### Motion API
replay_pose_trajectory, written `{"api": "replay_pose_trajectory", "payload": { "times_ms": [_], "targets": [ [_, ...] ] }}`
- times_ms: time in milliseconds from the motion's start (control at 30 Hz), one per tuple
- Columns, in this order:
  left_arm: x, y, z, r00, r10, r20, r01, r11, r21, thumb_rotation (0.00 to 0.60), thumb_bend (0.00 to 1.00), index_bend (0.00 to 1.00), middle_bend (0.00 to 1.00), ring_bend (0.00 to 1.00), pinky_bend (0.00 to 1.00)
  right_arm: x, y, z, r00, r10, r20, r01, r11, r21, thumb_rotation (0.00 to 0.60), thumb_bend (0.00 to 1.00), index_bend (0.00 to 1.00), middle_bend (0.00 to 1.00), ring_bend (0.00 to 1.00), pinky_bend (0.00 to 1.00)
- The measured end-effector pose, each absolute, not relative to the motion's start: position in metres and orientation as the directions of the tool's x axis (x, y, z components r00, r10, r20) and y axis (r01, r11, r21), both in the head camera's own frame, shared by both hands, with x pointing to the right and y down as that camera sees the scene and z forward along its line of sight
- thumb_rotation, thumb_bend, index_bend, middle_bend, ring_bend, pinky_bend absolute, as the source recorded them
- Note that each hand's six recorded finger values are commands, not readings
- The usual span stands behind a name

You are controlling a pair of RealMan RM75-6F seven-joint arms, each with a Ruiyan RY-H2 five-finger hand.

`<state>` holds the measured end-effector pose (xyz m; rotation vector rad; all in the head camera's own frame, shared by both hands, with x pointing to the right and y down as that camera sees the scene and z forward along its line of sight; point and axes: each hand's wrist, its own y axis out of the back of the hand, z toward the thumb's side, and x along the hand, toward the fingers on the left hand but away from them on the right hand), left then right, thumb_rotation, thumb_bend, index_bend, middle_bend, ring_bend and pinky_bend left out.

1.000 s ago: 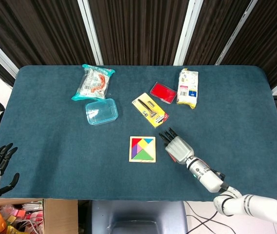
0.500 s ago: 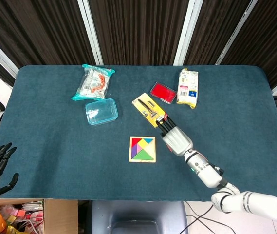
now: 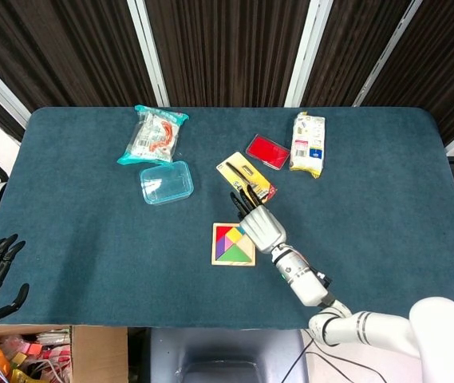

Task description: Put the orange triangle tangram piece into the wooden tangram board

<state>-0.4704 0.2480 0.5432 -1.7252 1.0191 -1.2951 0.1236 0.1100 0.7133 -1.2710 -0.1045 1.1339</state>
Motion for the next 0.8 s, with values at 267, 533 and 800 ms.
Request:
{"api": "replay_pose_trajectory", "payload": {
  "times_ms": [267, 533, 800],
  "targets": [
    [-0.470, 0.248, 0.542, 0.182, -0.906, 0.383, -0.164, -0.412, -0.896, 0.600, 0.46, 0.00, 0.01, 0.02, 0.10, 0.112, 0.123, 0.719, 0.490, 0.718, -0.494, -0.612, -0.120, -0.781, 0.600, 0.46, 0.61, 0.01, 0.00, 0.00],
    [-0.470, 0.248, 0.541, 0.184, -0.907, 0.378, -0.169, -0.408, -0.897, 0.600, 0.46, 0.00, 0.01, 0.02, 0.10, 0.104, 0.123, 0.722, 0.484, 0.719, -0.500, -0.621, -0.121, -0.775, 0.600, 0.46, 0.60, 0.01, 0.00, 0.00],
    [-0.470, 0.247, 0.542, 0.185, -0.906, 0.380, -0.168, -0.410, -0.896, 0.600, 0.46, 0.00, 0.01, 0.02, 0.10, 0.101, 0.128, 0.725, 0.486, 0.711, -0.508, -0.625, -0.123, -0.771, 0.600, 0.46, 0.60, 0.01, 0.00, 0.00]
  ]
}}
